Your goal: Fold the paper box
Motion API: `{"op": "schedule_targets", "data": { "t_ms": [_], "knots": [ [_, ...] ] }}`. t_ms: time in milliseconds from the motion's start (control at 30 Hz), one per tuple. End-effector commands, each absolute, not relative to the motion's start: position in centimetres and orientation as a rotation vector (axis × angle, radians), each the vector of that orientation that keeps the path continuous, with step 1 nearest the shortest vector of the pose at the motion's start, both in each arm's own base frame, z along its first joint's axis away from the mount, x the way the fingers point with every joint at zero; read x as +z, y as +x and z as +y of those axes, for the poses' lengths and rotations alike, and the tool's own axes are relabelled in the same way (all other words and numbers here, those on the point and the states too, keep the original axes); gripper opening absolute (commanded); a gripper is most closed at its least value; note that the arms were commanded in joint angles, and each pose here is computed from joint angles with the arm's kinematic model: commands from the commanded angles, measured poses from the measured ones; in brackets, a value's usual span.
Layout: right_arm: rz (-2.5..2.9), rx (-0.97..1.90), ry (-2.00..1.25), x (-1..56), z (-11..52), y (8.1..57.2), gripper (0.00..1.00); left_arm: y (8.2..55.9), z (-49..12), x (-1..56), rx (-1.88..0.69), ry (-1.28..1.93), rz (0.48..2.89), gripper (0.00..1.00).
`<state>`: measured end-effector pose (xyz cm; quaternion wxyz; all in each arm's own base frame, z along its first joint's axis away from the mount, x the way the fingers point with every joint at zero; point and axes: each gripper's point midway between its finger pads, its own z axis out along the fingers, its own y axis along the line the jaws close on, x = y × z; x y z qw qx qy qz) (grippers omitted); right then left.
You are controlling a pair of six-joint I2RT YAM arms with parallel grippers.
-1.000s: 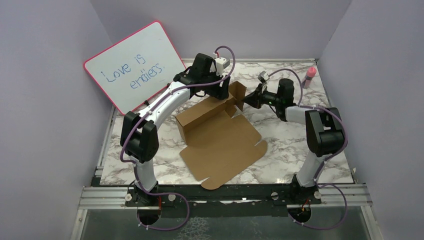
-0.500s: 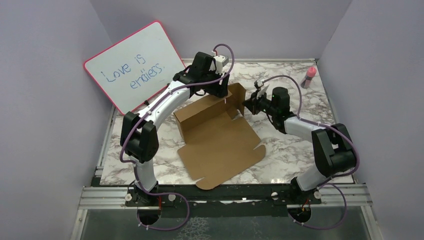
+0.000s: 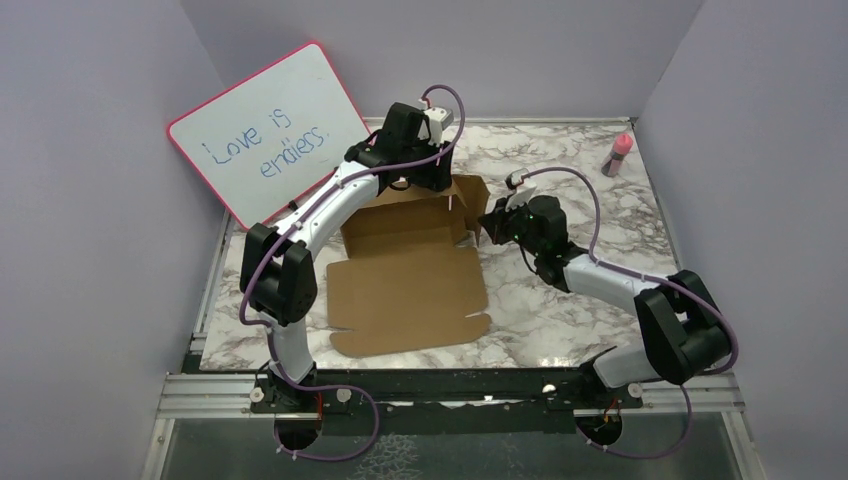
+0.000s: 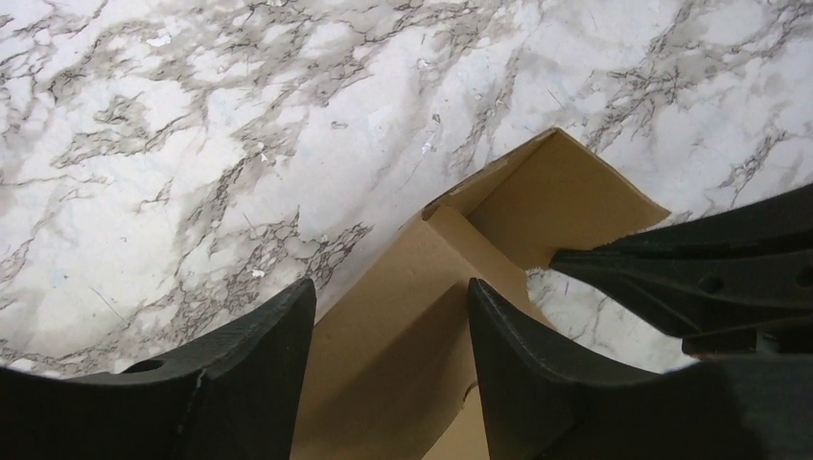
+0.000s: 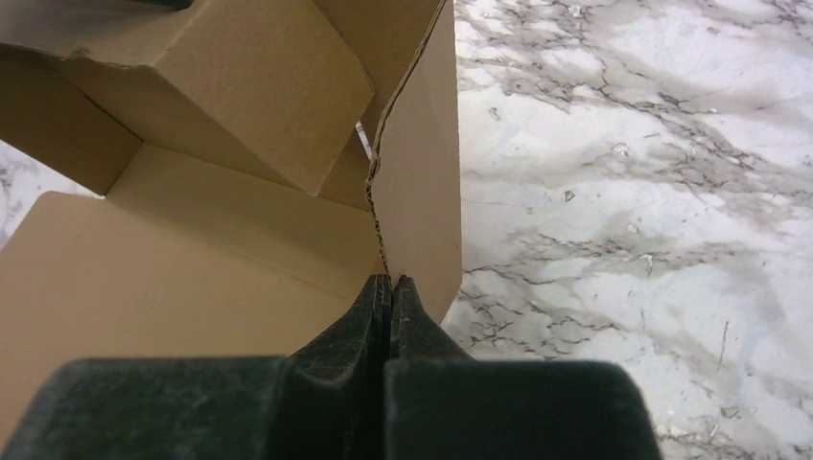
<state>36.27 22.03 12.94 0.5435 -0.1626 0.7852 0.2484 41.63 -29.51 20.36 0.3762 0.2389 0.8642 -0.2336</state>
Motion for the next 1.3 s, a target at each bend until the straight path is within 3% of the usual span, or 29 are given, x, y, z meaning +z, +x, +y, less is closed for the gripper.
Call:
{"op": "schedule_targets", "data": {
  "t_ms": [0, 433, 667, 967, 1267],
  "knots": [
    [1.883, 0.670, -0.305, 14.7, 23.8, 34.7, 0.01, 40.1, -28.9, 16.4, -0.579, 0.606, 2.340, 0.57],
    [1.928, 0.692, -0.191, 14.4, 27.9, 32.9, 0.01, 38.7, -28.7, 16.4, -0.620, 0.533, 2.344, 0.48],
    [1.898, 0.617, -0.197, 14.8, 28.7, 34.2, 0.01, 38.3, -27.7, 17.6, -0.591, 0.504, 2.318, 0.47],
    [1.798, 0.499, -0.346, 15.5, 27.7, 34.6, 0.01, 39.5, -21.9, 27.9, -0.411, 0.424, 2.107, 0.73],
    [1.562, 0.442, -0.480, 18.3, 29.2, 38.3, 0.01, 37.4, -17.9, 26.7, -0.304, 0.504, 2.148, 0.95]
  ]
}}
